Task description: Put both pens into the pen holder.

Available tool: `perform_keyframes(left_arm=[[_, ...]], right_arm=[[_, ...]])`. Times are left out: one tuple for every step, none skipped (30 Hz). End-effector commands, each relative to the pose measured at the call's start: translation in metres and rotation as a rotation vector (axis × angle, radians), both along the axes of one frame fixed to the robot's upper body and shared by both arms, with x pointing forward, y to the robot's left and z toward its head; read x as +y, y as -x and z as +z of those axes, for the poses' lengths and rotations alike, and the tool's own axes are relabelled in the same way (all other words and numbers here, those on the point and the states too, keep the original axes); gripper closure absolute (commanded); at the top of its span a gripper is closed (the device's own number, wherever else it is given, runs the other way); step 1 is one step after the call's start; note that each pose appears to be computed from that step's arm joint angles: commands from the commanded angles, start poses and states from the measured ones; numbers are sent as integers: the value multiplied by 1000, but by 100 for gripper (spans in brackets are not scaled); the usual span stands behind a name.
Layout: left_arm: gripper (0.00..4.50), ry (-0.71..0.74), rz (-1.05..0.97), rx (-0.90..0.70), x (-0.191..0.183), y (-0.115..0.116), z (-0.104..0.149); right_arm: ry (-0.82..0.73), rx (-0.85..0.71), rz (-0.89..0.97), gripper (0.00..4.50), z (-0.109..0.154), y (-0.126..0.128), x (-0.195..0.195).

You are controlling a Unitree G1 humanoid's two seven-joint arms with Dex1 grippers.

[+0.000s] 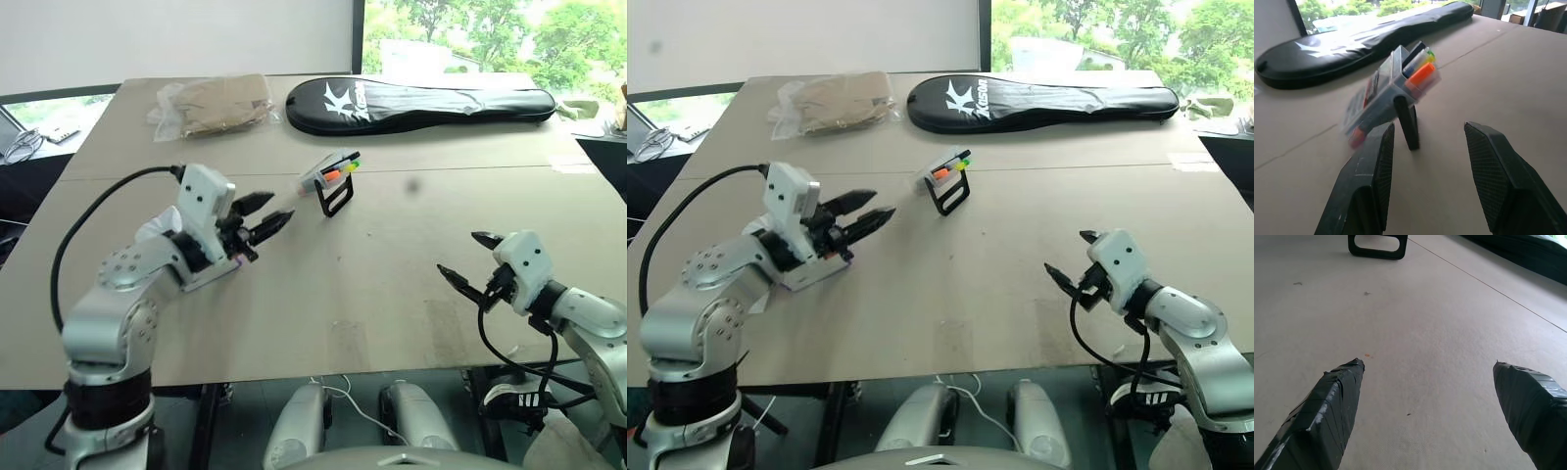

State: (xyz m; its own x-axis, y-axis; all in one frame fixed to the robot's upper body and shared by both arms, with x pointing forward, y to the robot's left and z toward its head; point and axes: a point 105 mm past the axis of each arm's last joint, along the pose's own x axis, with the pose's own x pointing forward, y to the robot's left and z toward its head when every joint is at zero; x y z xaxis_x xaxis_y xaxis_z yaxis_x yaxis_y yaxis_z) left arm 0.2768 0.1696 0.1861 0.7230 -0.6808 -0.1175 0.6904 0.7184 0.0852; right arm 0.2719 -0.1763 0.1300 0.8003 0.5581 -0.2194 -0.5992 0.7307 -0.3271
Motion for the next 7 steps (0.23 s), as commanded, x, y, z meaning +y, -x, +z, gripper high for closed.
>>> perform_keyframes(left_arm=[[220,-10,-25,13,-2,19,-2],[220,-5,-18,38,-2,23,-9],[220,8,-11,57,-2,26,-13],[220,9,-15,75,-3,31,-17],[220,7,-23,91,-4,34,-20],[220,-12,-24,91,-3,37,-22],[220,-26,-25,90,-3,38,-23]], right_arm=[[-1,-63,21,0,19,5,1],[-9,-55,26,0,20,7,1],[-14,-48,29,0,21,9,2],[-10,-35,36,0,19,12,2],[-3,-24,45,0,18,15,1],[8,-10,52,0,17,17,0],[16,-1,57,0,16,18,-1]])
